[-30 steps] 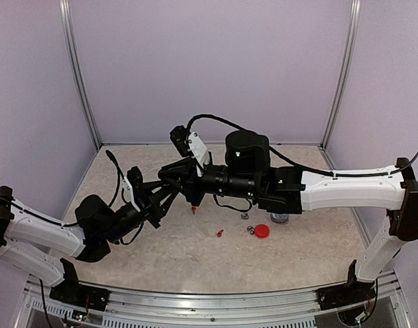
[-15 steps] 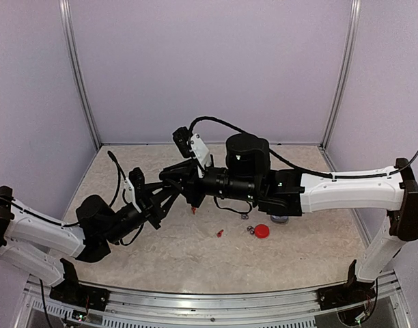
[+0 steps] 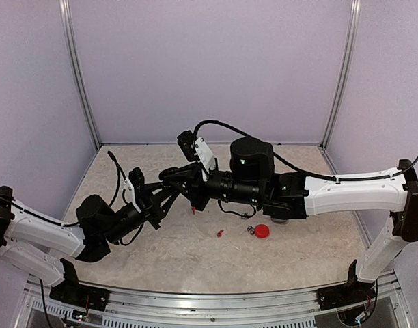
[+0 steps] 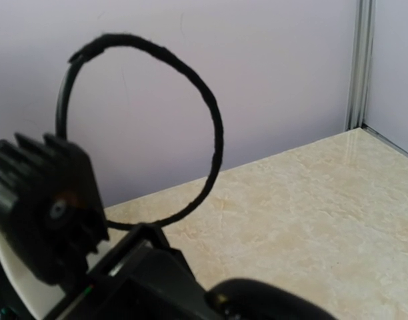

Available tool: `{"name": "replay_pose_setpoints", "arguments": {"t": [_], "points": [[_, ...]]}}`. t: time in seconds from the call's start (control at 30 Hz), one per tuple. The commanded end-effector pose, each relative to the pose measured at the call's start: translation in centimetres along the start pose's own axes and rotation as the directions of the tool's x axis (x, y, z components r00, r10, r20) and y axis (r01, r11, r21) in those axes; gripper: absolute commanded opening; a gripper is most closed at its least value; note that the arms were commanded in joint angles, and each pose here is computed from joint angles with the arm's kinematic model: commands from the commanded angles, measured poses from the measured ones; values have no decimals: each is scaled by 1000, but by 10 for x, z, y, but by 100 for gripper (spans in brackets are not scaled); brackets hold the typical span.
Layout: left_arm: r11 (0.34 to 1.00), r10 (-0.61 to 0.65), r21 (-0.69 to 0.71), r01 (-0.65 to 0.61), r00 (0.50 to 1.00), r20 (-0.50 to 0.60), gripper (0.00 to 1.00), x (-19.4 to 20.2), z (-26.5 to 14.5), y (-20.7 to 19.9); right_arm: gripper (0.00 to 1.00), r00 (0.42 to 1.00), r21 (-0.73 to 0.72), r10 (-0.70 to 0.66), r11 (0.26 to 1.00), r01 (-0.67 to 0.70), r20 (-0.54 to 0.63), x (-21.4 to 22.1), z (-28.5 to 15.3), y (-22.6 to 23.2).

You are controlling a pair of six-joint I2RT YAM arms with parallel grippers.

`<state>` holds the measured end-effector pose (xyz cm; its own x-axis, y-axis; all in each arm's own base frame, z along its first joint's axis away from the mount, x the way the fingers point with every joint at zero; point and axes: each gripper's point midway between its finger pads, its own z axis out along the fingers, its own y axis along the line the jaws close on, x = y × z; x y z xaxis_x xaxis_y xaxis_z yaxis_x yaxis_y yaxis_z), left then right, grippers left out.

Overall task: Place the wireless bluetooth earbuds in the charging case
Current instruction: Insert the left earbud into the left side groove of the charging case.

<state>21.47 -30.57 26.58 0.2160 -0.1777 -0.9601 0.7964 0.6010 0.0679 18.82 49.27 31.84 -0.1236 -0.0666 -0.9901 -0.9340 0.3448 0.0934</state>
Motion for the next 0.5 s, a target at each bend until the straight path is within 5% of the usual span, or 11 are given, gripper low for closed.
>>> {"name": "replay_pose_setpoints", "arguments": {"t": [0.0, 0.47], "points": [[1000, -4, -22, 7, 989, 149, 0, -42, -2, 7, 7, 995, 8, 5, 1000, -4, -99, 30, -4, 1], [994, 37, 100, -47, 995, 98, 0, -28, 5, -15, 0, 990, -6, -70, 998, 70, -122, 13, -3, -1]]}}
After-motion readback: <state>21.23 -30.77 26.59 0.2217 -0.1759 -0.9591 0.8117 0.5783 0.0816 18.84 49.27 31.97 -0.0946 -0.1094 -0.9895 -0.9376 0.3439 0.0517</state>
